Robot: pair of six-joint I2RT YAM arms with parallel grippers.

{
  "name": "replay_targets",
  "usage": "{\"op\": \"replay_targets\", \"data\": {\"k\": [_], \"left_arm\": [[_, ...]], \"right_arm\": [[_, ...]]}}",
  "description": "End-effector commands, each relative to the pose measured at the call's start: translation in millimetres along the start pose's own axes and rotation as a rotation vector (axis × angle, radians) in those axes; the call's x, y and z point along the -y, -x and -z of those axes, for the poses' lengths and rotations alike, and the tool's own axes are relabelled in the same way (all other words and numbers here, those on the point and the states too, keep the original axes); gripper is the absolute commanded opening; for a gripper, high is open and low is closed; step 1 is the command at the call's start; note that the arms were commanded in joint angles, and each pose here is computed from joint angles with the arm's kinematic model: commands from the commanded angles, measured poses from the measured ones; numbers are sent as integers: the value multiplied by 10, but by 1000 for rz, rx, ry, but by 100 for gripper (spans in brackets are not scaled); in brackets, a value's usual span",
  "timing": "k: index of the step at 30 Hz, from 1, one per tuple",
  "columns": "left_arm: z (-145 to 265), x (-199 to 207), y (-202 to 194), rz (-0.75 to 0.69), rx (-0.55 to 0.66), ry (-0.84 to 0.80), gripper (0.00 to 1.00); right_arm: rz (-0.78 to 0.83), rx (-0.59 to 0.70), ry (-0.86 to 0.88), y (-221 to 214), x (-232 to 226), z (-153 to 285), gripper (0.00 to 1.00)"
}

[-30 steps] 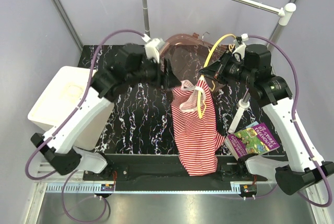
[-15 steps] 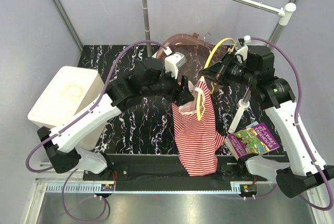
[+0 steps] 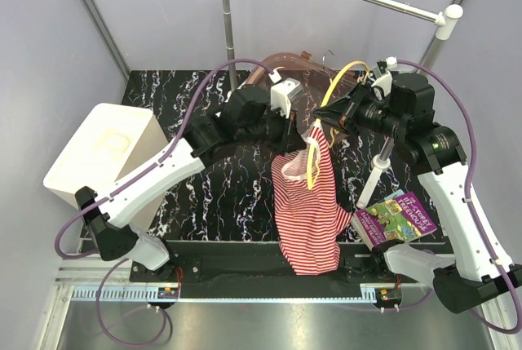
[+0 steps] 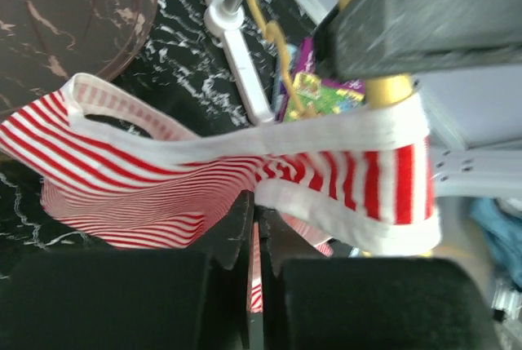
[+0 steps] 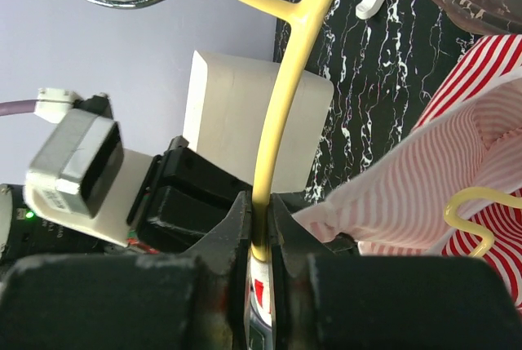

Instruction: Remove the tank top from the hanger

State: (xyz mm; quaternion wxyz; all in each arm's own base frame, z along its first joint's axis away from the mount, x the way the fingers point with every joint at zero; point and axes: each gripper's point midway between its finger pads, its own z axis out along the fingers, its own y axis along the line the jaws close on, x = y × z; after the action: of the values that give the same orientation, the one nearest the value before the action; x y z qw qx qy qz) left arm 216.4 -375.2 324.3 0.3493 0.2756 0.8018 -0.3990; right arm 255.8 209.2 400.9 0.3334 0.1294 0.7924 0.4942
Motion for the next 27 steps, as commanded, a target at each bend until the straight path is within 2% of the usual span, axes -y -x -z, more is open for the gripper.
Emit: {"op": "replay_targets", "data": {"k": [1,6,13,20,27], "left_arm": [[238,254,459,-26,144,-76,0],[587,184,605,-40,228,0,0],[1314,20,894,-9,380,81,0],[1841,320,1204,-12,491,-22,0],[2018,631,1166,-50,473,-161,0]], "right_arm": [[36,82,86,150,-275,102,0],[19,155,33,271,-164,65,0],[-10,287,-72,506,75,9,0],[-53,371,-160,688,276,-88,0],[-127,465,-174,896,217,-51,0]]}}
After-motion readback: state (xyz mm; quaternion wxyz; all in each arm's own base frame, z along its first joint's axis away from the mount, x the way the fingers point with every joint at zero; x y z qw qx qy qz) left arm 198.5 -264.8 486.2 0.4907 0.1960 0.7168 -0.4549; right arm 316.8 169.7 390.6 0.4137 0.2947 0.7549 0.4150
